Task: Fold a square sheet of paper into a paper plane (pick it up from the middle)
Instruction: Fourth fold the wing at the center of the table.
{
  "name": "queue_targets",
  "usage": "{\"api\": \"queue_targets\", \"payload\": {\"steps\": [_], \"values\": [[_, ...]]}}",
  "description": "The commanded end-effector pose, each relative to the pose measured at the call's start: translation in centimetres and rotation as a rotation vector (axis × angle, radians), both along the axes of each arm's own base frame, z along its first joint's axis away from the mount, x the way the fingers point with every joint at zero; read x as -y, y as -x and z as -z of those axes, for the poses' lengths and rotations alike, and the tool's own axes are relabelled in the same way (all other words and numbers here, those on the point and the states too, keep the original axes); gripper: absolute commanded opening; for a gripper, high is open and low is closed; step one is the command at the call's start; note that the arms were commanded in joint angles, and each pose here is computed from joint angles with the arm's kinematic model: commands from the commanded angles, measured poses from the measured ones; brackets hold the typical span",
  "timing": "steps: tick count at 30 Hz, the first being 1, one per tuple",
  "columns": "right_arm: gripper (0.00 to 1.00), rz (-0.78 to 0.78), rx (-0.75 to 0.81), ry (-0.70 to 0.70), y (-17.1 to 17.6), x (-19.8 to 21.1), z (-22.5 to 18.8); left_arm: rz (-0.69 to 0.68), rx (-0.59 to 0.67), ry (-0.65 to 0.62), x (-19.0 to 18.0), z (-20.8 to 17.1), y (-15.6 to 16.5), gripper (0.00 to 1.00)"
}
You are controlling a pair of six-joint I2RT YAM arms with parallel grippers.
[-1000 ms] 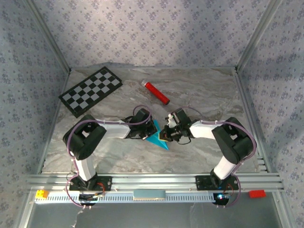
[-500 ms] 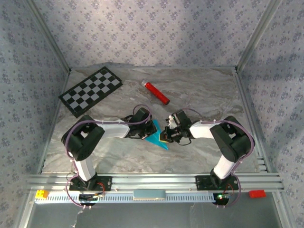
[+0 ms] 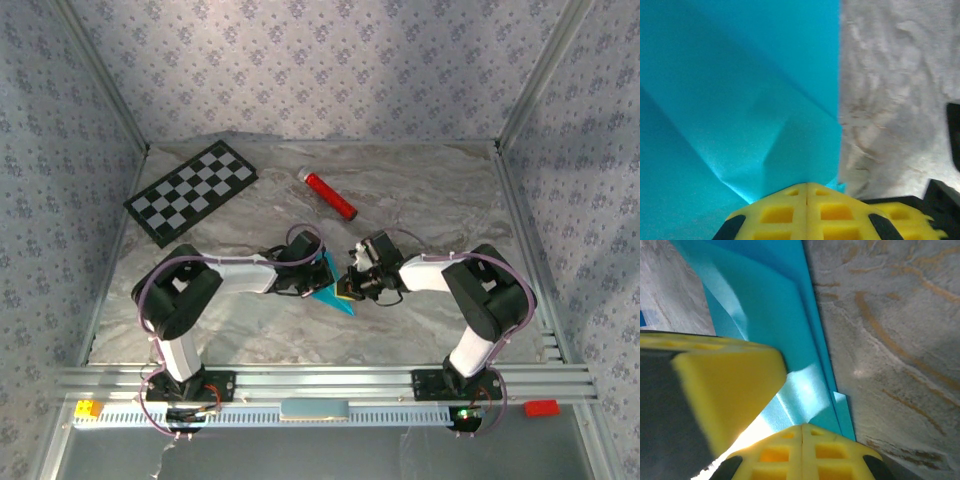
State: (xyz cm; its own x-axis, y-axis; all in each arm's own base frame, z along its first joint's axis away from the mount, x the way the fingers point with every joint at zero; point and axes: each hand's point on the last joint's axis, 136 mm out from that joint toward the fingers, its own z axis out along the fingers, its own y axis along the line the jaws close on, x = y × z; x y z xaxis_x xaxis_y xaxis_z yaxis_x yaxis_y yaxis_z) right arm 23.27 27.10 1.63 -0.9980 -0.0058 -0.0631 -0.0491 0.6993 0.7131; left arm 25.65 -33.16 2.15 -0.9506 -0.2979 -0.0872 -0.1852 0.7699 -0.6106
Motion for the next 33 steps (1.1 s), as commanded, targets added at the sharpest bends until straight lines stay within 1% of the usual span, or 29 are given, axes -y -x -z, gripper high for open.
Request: {"api": "queue_targets", "payload": {"steps": [1,6,17,33], "values": [[0.00,0.032,-0.145,0.230,3.5,4.1,5.2,-0.033,-0.027,-0.051,-1.7,1.9,-0.2,0.04],[0.00,0.031,-0.156,0.246,3.9,4.3,5.6,-0.049,-0.016,-0.076,-3.3,2.3,-1.1,0.04],[0.00,0.024,-0.161,0.258,4.3,4.6,5.9,-0.046,0.032,-0.095,-5.9,1.7,-3.9,0.06],[0.00,0.011,-0.165,0.251,4.7,4.6,6.0,-0.090,0.022,-0.119,-10.4,2.1,-7.5,0.06]]}}
